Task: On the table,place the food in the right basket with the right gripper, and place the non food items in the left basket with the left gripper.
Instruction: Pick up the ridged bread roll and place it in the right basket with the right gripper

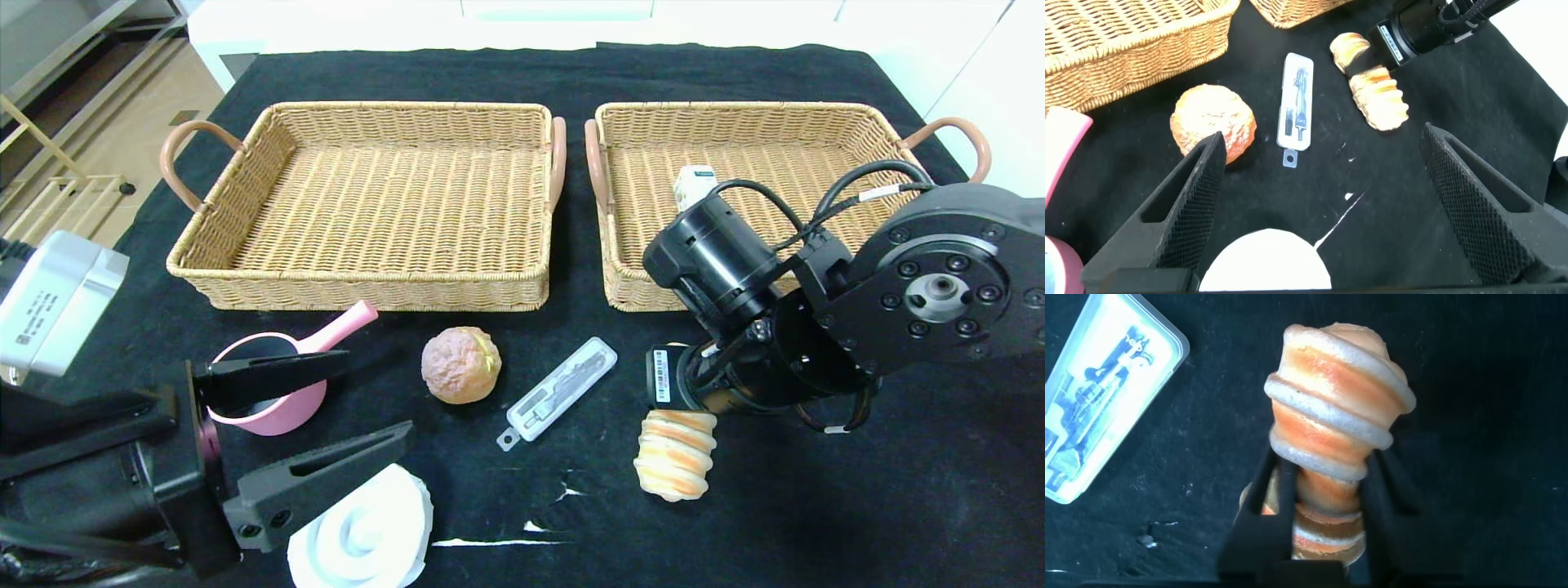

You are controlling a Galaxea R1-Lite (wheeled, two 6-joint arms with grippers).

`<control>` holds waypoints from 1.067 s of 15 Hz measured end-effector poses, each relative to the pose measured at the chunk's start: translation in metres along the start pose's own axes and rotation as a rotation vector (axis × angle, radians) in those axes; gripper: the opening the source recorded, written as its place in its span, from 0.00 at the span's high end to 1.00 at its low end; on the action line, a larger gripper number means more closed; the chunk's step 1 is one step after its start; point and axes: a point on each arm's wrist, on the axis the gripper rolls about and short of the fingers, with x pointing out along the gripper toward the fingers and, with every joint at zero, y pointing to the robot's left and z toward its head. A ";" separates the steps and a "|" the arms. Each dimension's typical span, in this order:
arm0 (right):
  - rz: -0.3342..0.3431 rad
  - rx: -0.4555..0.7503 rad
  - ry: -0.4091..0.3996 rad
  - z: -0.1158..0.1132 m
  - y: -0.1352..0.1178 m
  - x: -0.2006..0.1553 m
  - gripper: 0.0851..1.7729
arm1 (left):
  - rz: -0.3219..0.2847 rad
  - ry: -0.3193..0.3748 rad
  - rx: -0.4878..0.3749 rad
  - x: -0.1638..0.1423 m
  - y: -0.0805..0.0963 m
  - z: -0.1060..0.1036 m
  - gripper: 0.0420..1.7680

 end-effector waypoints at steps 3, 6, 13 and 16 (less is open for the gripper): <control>-0.004 0.001 0.002 0.000 0.000 0.002 0.76 | 0.000 0.000 0.003 0.000 0.000 0.000 0.03; -0.010 -0.001 0.007 0.000 0.000 0.004 0.77 | 0.000 -0.002 0.004 -0.001 0.000 0.000 0.03; -0.029 -0.033 0.034 -0.003 -0.002 -0.001 0.79 | 0.000 -0.006 0.012 -0.002 -0.001 0.001 0.03; 0.000 -0.085 0.008 -0.003 -0.002 -0.028 0.81 | 0.001 -0.010 0.013 -0.002 -0.001 0.002 0.03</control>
